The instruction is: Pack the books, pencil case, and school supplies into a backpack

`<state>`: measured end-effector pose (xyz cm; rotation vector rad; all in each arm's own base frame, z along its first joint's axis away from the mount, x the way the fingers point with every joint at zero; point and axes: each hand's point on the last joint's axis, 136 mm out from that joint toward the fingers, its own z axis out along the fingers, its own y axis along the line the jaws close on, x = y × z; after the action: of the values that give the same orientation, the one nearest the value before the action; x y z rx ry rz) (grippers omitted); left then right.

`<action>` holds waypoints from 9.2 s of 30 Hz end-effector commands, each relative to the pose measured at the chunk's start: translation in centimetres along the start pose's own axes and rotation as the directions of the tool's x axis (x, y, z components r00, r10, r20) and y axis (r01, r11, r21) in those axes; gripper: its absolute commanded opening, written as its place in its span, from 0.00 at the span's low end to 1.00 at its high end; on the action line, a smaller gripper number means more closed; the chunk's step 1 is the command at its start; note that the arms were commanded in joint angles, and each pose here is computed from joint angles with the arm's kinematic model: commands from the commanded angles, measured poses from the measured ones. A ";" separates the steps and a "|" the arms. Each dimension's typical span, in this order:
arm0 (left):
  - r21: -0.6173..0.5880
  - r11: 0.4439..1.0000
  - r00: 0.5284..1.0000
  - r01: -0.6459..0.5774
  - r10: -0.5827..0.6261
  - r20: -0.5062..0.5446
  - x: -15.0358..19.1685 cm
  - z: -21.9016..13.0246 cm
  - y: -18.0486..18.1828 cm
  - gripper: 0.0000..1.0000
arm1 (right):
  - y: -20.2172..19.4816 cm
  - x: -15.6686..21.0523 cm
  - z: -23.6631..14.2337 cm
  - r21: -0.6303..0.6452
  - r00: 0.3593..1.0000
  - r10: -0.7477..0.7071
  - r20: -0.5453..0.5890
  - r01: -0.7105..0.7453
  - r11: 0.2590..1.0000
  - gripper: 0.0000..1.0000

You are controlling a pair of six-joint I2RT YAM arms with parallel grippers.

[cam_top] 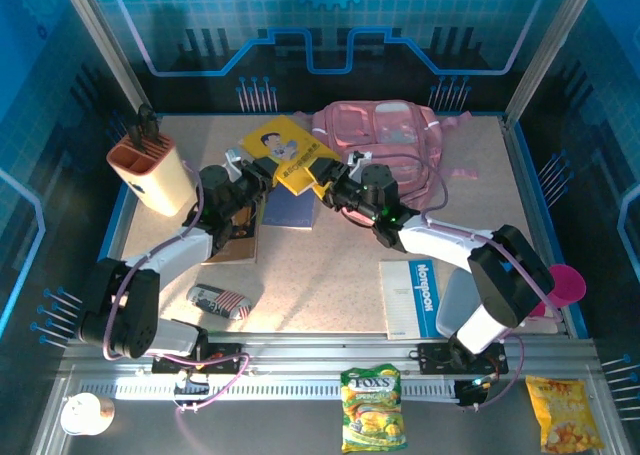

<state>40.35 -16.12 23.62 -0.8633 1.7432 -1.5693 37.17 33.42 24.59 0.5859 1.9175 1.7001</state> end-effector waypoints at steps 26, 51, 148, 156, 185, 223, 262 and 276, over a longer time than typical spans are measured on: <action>-0.263 0.744 0.769 -0.614 0.487 -0.414 5.4 4.9 5.3 0.72 | -3.3 -10.7 -11.7 0.322 0.883 -0.431 0.187 0.359 0.876 0.03; 0.229 -0.095 -0.234 -0.969 0.656 -0.717 12.4 19.1 11.6 0.90 | -6.2 -15.0 -28.6 0.608 0.840 -0.449 0.303 0.193 0.770 0.05; -0.043 0.134 0.140 -0.990 0.971 -0.192 10.8 20.9 -10.6 0.00 | -17.5 -22.1 -5.5 0.510 0.902 -0.086 0.422 -0.157 0.846 0.51; -0.069 0.171 0.183 -0.983 0.954 -0.236 9.4 21.6 -8.9 0.00 | -17.5 -17.9 -9.3 0.534 0.935 -0.077 0.346 -0.129 0.835 0.63; -0.183 0.511 0.530 -0.840 0.701 -0.477 9.4 13.1 2.4 0.77 | -19.1 1.0 -25.2 0.839 0.928 -0.280 -0.247 0.349 0.418 0.76; -0.439 0.660 0.790 -0.610 0.458 -0.408 2.7 -1.7 9.2 0.99 | -17.0 4.4 -7.6 0.493 0.771 -0.314 -0.554 0.608 0.622 0.64; -0.453 0.707 0.670 -0.543 0.039 -0.741 17.0 -2.1 20.7 0.45 | -24.5 4.9 -13.1 0.696 0.851 -0.106 -0.515 0.487 0.528 0.49; -0.412 0.734 0.638 -0.539 0.037 -0.769 17.7 -1.9 20.3 0.56 | -25.1 4.9 -13.1 0.705 0.851 -0.095 -0.517 0.485 0.517 0.49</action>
<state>27.76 -26.79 2.99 -0.1678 2.9051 -1.0590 26.36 23.88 2.26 0.0943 2.8596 0.6507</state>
